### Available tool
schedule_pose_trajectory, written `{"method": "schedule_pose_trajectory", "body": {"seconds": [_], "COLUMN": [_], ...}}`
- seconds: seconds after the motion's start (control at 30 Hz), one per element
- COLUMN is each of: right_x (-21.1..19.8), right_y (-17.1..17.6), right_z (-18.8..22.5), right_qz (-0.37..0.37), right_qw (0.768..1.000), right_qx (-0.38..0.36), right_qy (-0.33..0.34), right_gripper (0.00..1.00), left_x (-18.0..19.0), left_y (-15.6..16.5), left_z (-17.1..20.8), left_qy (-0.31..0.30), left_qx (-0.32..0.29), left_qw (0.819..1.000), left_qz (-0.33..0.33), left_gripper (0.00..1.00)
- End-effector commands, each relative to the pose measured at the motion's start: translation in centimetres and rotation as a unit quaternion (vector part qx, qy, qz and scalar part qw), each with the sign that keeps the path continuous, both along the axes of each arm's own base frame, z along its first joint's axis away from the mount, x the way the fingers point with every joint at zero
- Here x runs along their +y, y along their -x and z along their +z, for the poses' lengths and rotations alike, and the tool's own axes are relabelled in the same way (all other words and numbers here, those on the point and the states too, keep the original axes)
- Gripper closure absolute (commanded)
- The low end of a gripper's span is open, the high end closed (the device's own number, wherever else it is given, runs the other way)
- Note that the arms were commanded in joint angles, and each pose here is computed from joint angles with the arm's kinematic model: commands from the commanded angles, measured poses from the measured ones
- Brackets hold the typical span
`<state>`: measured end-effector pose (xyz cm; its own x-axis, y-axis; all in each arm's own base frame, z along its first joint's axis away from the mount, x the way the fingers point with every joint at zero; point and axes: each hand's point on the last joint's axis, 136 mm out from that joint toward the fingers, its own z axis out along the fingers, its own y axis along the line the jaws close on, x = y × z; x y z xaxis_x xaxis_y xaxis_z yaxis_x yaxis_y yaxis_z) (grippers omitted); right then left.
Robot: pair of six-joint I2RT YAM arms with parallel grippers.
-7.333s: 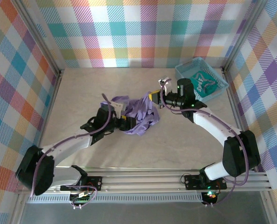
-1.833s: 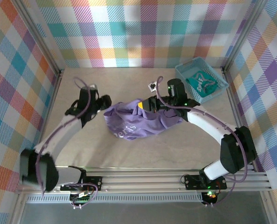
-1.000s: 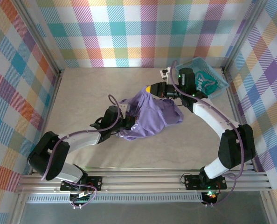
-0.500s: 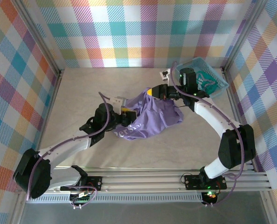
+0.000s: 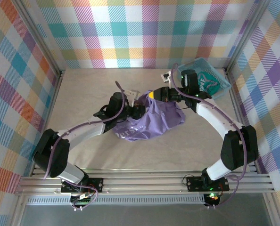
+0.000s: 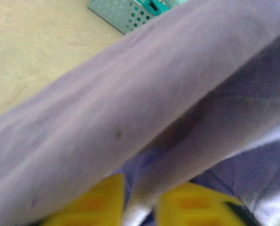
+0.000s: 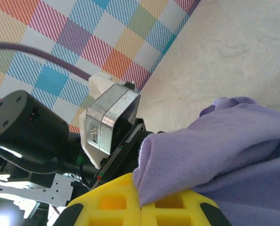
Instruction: Fold the inside-out t-shirt
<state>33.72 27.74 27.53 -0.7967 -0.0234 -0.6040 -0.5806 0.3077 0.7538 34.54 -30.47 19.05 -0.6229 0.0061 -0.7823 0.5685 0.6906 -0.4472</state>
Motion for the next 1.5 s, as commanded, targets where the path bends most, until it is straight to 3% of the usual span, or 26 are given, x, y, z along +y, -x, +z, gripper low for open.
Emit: {"method": "schedule_pose_trajectory", "body": {"seconds": [0.0, 0.13, 0.23, 0.43, 0.53, 0.73, 0.93, 1.07, 1.17, 1.33, 1.4, 1.47], "right_x": [-0.7, -4.4, -4.3, -4.2, -4.3, -2.3, 0.3, 2.2, 3.6, 3.1, 2.5, 2.0], "right_y": [0.9, -2.0, -2.8, -2.8, 0.0, 7.3, 6.7, 5.0, 4.3, 4.9, 6.3, 8.0], "right_z": [0.2, -3.2, -2.6, -1.9, -1.5, -1.0, -2.2, -2.9, -3.2, -4.7, -4.4, -3.1], "right_qz": [0.005, -0.118, -0.137, -0.178, -0.16, -0.07, -0.026, -0.01, 0.008, 0.02, 0.036, 0.056], "right_qw": [0.999, 0.975, 0.961, 0.911, 0.917, 0.935, 0.944, 0.945, 0.952, 0.957, 0.963, 0.97], "right_qx": [-0.033, -0.071, -0.124, -0.206, -0.227, -0.281, -0.275, -0.274, -0.261, -0.229, -0.218, -0.207], "right_qy": [0.022, 0.177, 0.206, 0.311, 0.285, 0.205, 0.184, 0.177, 0.162, 0.178, 0.155, 0.113], "right_gripper": [1.0, 0.99, 0.92, 0.74, 0.63, 0.49, 0.37, 0.36, 0.46, 0.91, 0.99, 1.0], "left_x": [-1.2, -0.8, -0.2, 2.0, 2.8, 3.1, 3.1, 3.1, 3.3, 5.0, 6.0, 7.0], "left_y": [-0.4, 2.7, 5.3, 6.3, 6.3, 6.5, 6.7, 6.8, 6.7, 5.6, 4.7, 3.6], "left_z": [2.3, 6.7, 9.8, 12.2, 12.2, 12.4, 12.6, 12.5, 12.4, 12.8, 12.8, 12.4], "left_qy": [0.009, 0.062, 0.119, 0.181, 0.17, 0.159, 0.156, 0.154, 0.148, 0.139, 0.136, 0.129], "left_qx": [-0.021, -0.016, 0.015, 0.058, 0.054, 0.044, 0.039, 0.039, 0.036, 0.013, 0.012, 0.02], "left_qw": [1.0, 0.997, 0.991, 0.982, 0.984, 0.986, 0.987, 0.987, 0.988, 0.988, 0.986, 0.984], "left_qz": [-0.021, -0.05, -0.062, 0.007, 0.024, 0.024, 0.016, 0.014, 0.019, 0.068, 0.098, 0.12], "left_gripper": [0.94, 1.0, 1.0, 1.0, 1.0, 1.0, 1.0, 1.0, 1.0, 1.0, 1.0, 1.0]}}
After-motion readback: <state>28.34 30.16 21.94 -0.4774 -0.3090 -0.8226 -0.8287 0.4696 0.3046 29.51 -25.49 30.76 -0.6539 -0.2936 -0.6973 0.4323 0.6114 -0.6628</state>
